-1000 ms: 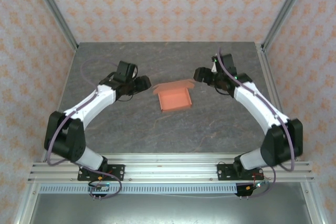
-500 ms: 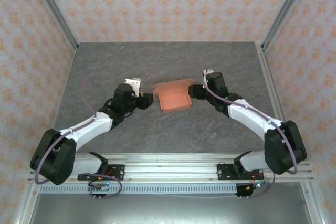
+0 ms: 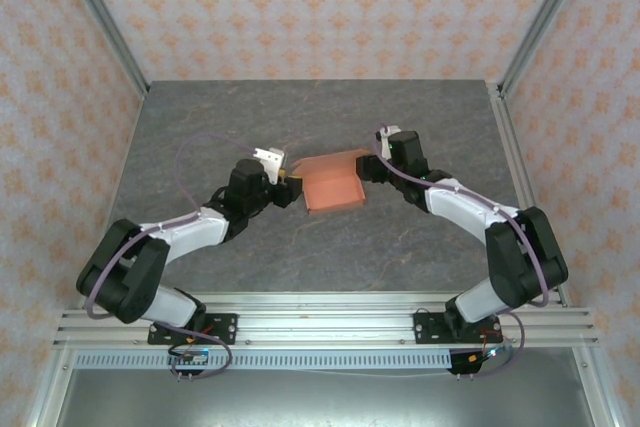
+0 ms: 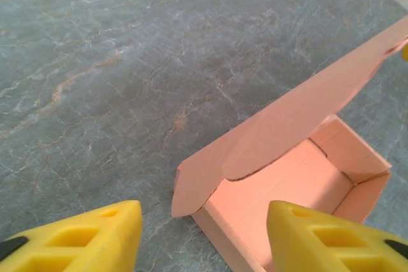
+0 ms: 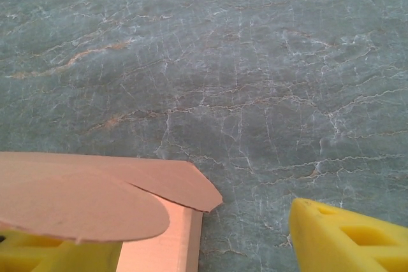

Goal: Fold the paper box

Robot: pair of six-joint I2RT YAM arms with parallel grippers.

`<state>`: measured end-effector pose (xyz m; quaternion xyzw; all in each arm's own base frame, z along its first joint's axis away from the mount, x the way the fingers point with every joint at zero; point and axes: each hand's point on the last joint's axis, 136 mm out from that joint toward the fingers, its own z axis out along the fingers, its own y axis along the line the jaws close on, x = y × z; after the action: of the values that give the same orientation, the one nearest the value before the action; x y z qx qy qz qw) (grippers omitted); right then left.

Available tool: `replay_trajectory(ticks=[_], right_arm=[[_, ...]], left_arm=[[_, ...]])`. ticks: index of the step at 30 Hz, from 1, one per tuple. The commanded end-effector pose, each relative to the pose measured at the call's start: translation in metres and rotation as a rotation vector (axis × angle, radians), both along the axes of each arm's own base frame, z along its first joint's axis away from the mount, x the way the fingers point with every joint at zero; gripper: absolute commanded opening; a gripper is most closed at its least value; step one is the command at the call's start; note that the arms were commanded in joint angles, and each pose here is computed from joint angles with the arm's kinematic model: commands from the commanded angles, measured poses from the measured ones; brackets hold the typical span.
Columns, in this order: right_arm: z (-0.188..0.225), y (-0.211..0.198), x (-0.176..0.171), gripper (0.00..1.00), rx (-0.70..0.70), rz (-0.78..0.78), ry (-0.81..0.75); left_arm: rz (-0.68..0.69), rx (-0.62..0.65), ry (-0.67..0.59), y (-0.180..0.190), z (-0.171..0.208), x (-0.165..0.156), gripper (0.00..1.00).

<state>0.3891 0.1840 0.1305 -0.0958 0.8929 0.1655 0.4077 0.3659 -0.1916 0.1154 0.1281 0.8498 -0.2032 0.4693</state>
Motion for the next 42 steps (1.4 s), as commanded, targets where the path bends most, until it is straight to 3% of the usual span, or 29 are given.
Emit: replay_trajectory(ticks=[1,3,7,9,26,29,42], right_arm=[[0.016,0.012,0.012,0.65,0.037,0.046,-0.054],[0.014,0.015,0.013,0.62,0.046,0.059,-0.05],[0.013,0.018,0.017,0.55,0.056,0.06,-0.05],[0.014,0.018,0.017,0.51,0.06,0.058,-0.051],[0.009,0.034,0.007,0.05,0.047,0.012,-0.061],[0.007,0.037,0.004,0.0,0.031,-0.006,-0.073],[-0.015,0.039,-0.02,0.0,0.036,-0.092,-0.171]], left_arm=[[0.003,-0.026,-0.082,-0.01,0.022,0.017,0.5],[0.013,-0.03,-0.082,-0.01,0.023,0.021,0.44],[0.015,-0.037,-0.073,-0.014,0.023,0.027,0.43],[0.014,-0.041,-0.066,-0.016,0.022,0.028,0.36],[0.068,-0.037,-0.003,-0.032,0.014,0.034,0.0],[0.101,-0.065,0.0,-0.033,0.016,0.036,0.0],[0.172,-0.124,-0.018,-0.058,0.007,0.029,0.0]])
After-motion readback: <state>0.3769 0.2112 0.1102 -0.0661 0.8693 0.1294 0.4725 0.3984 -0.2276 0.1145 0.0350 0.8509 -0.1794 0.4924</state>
